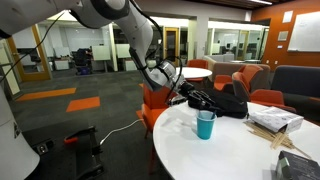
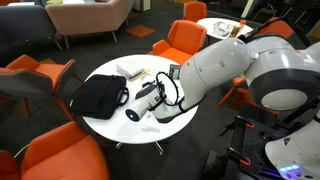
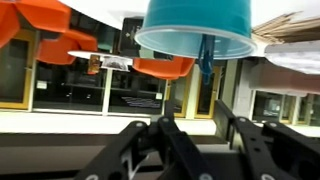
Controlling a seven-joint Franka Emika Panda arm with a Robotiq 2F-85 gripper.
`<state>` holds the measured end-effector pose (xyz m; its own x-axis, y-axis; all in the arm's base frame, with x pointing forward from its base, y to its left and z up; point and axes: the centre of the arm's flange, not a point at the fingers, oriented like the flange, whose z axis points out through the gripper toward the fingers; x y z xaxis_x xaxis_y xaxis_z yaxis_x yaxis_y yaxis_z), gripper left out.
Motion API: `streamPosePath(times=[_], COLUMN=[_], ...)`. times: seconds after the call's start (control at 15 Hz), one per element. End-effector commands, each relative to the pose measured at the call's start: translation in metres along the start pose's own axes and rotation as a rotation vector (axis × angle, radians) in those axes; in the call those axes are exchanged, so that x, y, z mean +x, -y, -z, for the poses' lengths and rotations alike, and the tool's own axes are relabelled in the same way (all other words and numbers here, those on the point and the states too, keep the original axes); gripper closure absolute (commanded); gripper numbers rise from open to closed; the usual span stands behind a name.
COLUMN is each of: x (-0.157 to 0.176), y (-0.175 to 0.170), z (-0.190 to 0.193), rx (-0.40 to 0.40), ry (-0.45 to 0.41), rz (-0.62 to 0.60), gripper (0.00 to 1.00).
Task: Pick up the pen from the table and put it in the light blue cup.
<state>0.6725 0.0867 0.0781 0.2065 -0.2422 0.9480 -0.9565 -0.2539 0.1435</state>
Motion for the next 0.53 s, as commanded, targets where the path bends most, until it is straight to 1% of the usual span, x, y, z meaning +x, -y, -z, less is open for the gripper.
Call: streamPosePath(times=[0.0, 0.07, 0.13, 0.2, 0.27, 0.33, 0.47], x=[0.021, 0.028, 0.038, 0.05, 0.061, 0.072, 0.1], y=[-0.012, -0.014, -0.016, -0.018, -0.02, -0.023, -0.031], z=[0.008, 0.011, 0.017, 0.021, 0.024, 0.026, 0.026], rx=[-0.008, -0.002, 0.004, 0.002, -0.018, -0.022, 0.011], ry=[0.028, 0.039, 0.079, 0.108, 0.165, 0.199, 0.268], rz=[-0.013, -0.016, -0.025, -0.006, 0.033, 0.069, 0.126], gripper=[0.28, 0.18, 0.11, 0.01, 0.0, 0.0, 0.0])
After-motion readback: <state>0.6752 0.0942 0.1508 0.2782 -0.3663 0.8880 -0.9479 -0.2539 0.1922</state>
